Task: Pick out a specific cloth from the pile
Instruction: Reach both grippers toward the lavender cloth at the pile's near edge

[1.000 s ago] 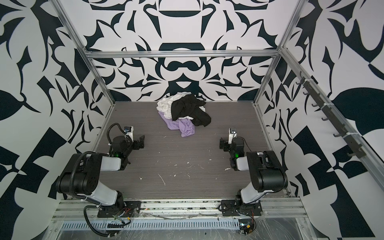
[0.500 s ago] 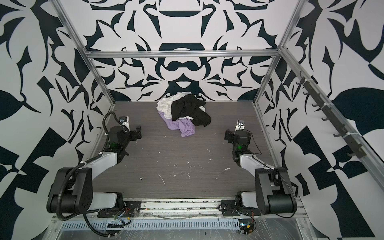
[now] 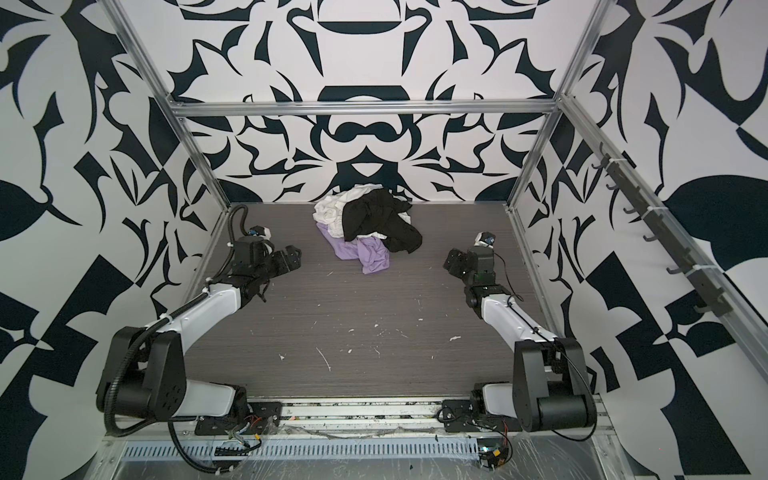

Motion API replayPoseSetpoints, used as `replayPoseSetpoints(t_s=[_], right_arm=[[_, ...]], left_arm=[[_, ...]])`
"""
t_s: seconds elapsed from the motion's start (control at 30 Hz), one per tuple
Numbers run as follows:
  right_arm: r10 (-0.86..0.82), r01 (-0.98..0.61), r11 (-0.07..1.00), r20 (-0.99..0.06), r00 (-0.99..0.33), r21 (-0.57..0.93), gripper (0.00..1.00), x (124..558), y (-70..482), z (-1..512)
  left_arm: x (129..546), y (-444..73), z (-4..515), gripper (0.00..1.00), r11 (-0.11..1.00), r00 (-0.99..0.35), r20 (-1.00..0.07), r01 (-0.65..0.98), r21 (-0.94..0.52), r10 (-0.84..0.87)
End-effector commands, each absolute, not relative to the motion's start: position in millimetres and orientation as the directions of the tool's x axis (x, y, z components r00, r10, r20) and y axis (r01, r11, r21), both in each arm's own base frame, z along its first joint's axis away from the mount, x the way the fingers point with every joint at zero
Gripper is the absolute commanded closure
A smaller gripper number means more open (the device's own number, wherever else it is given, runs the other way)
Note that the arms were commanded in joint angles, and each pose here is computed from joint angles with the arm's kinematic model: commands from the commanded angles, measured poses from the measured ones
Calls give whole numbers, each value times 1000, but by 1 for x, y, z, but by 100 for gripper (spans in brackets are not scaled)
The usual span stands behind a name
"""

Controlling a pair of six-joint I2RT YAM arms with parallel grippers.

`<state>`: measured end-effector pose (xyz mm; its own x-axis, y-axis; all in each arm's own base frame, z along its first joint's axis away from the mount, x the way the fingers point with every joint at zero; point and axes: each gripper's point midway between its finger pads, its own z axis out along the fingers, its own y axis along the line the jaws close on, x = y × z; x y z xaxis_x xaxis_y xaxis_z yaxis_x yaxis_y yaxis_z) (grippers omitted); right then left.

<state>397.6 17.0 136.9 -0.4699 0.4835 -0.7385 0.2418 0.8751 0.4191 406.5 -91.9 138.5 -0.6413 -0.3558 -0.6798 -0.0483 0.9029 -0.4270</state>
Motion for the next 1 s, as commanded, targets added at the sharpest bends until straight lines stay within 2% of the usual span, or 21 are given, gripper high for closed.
replayPoseSetpoints(t_s=[0.0, 0.27, 0.5, 0.63, 0.97], right_arm=[[605, 190, 777, -628, -489, 600, 17, 409, 47, 149], [624, 126, 694, -505, -596, 709, 19, 423, 110, 134], [587, 91, 665, -442, -678, 741, 27, 438, 155, 123], [557, 58, 652, -426, -713, 756, 30, 444, 177, 117], [526, 55, 645, -391, -755, 762, 41, 455, 209, 94]], left_arm=[[399, -116, 129, 2, 842, -729, -550, -67, -536, -408], [398, -154, 135, 7, 750, -794, -462, 11, -661, -395], [396, -176, 135, 9, 702, -831, -417, 46, -711, -368], [398, -182, 132, 14, 688, -846, -396, 48, -724, -358], [403, -200, 122, 12, 657, -873, -363, 67, -751, -326]])
